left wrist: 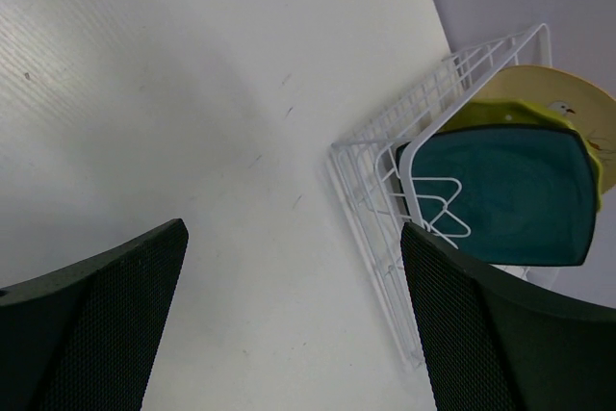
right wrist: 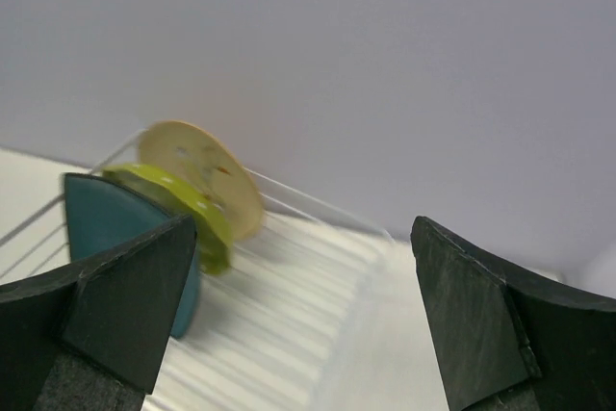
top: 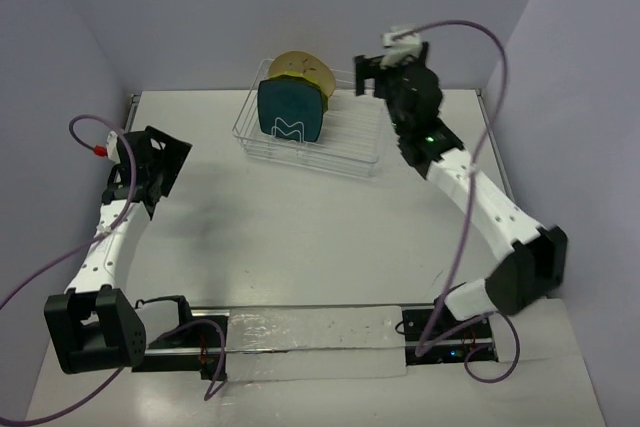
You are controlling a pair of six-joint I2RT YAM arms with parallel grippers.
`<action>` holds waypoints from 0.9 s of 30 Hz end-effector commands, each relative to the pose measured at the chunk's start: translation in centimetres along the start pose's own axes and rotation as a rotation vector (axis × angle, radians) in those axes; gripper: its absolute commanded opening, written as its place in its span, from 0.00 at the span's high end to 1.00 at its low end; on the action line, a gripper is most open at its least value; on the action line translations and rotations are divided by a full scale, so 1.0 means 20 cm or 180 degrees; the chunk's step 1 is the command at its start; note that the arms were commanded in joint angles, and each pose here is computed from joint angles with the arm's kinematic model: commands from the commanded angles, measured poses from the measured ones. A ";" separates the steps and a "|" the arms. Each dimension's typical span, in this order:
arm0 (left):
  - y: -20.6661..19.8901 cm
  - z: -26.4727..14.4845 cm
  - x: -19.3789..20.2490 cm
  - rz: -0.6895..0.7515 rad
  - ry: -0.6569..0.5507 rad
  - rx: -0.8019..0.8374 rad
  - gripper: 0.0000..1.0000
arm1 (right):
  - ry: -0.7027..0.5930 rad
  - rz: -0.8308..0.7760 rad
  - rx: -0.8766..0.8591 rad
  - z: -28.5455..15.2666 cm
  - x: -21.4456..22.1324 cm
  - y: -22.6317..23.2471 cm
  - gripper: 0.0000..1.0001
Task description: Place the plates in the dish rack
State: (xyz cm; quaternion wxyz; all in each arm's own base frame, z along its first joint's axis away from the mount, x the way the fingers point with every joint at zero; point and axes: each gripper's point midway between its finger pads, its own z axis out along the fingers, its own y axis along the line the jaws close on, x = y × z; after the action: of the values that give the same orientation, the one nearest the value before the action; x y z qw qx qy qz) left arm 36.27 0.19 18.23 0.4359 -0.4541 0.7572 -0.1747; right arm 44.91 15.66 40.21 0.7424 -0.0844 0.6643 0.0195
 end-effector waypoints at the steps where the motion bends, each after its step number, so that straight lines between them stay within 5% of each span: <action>1: -0.07 -0.07 -0.05 0.0117 -0.0084 0.0143 0.01 | 0.0216 0.0818 0.0357 -0.24 0.18 -0.21 0.00; 9: -0.06 -0.19 0.06 0.0284 -0.0143 0.0201 0.01 | 0.0855 0.1495 0.1323 -0.86 0.79 -0.53 0.00; 16: -0.03 -0.27 0.03 0.0400 -0.0311 0.0133 0.01 | 0.0840 0.2029 0.1583 -1.08 0.91 -0.55 0.00; 27: -0.02 -0.31 0.00 0.0402 -0.0424 0.0158 0.01 | 0.0748 0.1942 0.1697 -1.16 0.88 -0.60 0.00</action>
State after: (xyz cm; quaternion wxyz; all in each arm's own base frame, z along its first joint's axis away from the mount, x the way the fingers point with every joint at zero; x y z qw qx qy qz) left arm 31.77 -1.05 21.76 0.4973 -0.4108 0.7502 -0.1453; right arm 26.18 -0.17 22.10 0.6229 0.2903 0.7222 0.0777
